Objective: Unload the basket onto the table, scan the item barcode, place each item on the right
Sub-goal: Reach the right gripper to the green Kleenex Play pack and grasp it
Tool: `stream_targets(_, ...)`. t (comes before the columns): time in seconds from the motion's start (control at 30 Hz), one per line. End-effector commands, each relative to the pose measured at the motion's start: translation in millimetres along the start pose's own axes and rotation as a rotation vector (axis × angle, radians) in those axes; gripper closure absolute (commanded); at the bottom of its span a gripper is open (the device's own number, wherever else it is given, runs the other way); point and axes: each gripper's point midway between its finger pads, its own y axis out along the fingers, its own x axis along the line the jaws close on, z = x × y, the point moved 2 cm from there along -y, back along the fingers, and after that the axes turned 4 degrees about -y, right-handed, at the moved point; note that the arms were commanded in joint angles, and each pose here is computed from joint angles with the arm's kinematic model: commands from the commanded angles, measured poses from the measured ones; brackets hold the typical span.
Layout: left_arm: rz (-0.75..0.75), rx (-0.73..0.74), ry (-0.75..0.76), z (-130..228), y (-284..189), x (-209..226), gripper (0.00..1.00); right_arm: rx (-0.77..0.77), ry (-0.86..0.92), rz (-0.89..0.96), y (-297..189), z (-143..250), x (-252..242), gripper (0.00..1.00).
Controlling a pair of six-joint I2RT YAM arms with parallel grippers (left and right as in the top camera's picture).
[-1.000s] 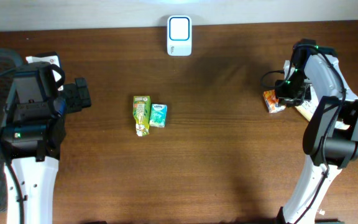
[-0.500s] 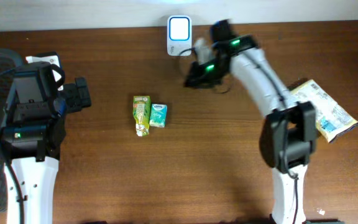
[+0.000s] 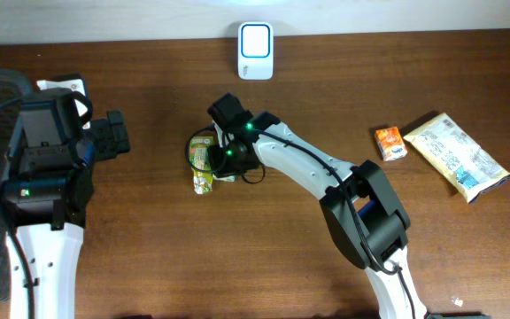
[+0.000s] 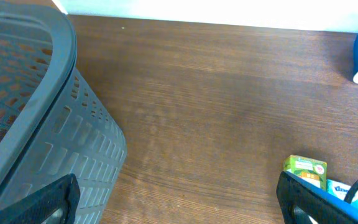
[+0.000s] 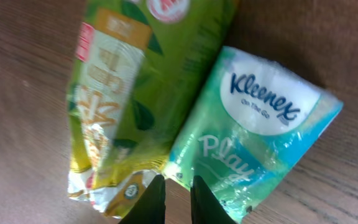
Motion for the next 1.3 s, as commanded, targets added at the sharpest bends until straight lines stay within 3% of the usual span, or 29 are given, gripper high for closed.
stream_targets(0.0, -0.008, -0.020, 0.002, -5, -5, 3, 0.01, 0.030, 0.015, 0.025, 5, 12, -7, 0.84)
stream_targets(0.1, -0.008, -0.020, 0.002, -5, -5, 3, 0.01, 0.037, 0.020, 0.190, -9, 10, -48, 0.83)
stream_targets(0.13, -0.008, -0.020, 0.002, -5, -5, 3, 0.01, 0.053, -0.020, 0.216, -23, 5, -66, 0.77)
stream_targets(0.23, -0.008, -0.020, 0.002, -5, -5, 3, 0.01, 0.026, -0.086, 0.228, -51, -17, -98, 0.66)
stream_targets(0.3, -0.008, -0.020, 0.002, -5, -5, 3, 0.01, -0.003, -0.093, 0.115, -66, -31, -91, 0.66)
stream_targets(0.37, -0.008, -0.020, 0.002, -5, -5, 3, 0.01, -0.006, -0.128, 0.002, -64, -31, -70, 0.71)
stream_targets(0.47, -0.008, -0.020, 0.002, -5, -5, 3, 0.01, 0.081, -0.195, -0.021, -37, -1, -35, 0.96)
stream_targets(0.53, -0.008, -0.020, 0.002, -5, -5, 3, 0.01, 0.120, -0.161, 0.015, -26, 13, -39, 0.96)
stream_targets(0.57, -0.008, -0.020, 0.002, -5, -5, 3, 0.01, 0.144, -0.050, 0.105, -20, 24, -63, 0.96)
stream_targets(0.67, -0.008, -0.020, 0.002, -5, -5, 3, 0.01, 0.131, 0.082, 0.167, -25, 22, -95, 0.96)
stream_targets(0.87, -0.008, -0.020, 0.002, -5, -5, 3, 0.01, -0.155, 0.167, 0.233, -50, -44, -162, 0.95)
stream_targets(0.93, -0.008, -0.020, 0.002, -5, -5, 3, 0.01, -0.239, 0.161, 0.182, -56, -64, -165, 0.87)
stream_targets(0.97, -0.008, -0.020, 0.002, -5, -5, 3, 0.01, -0.230, 0.151, 0.113, -54, -64, -154, 0.76)
stream_targets(1.0, -0.008, -0.020, 0.002, -5, -5, 3, 0.01, -0.215, 0.166, 0.088, -52, -61, -150, 0.72)
stream_targets(1.07, -0.008, -0.020, 0.002, -5, -5, 3, 0.01, -0.153, 0.278, 0.022, -50, -48, -141, 0.53)
stream_targets(1.1, -0.008, -0.020, 0.002, -5, -5, 3, 0.01, -0.111, 0.338, -0.035, -46, -40, -131, 0.49)
stream_targets(1.2, -0.008, -0.020, 0.002, -5, -5, 3, 0.01, -0.083, 0.360, -0.057, -32, -31, -114, 0.50)
stream_targets(1.27, -0.008, -0.020, 0.002, -5, -5, 3, 0.01, -0.103, 0.386, -0.044, -19, -26, -120, 0.63)
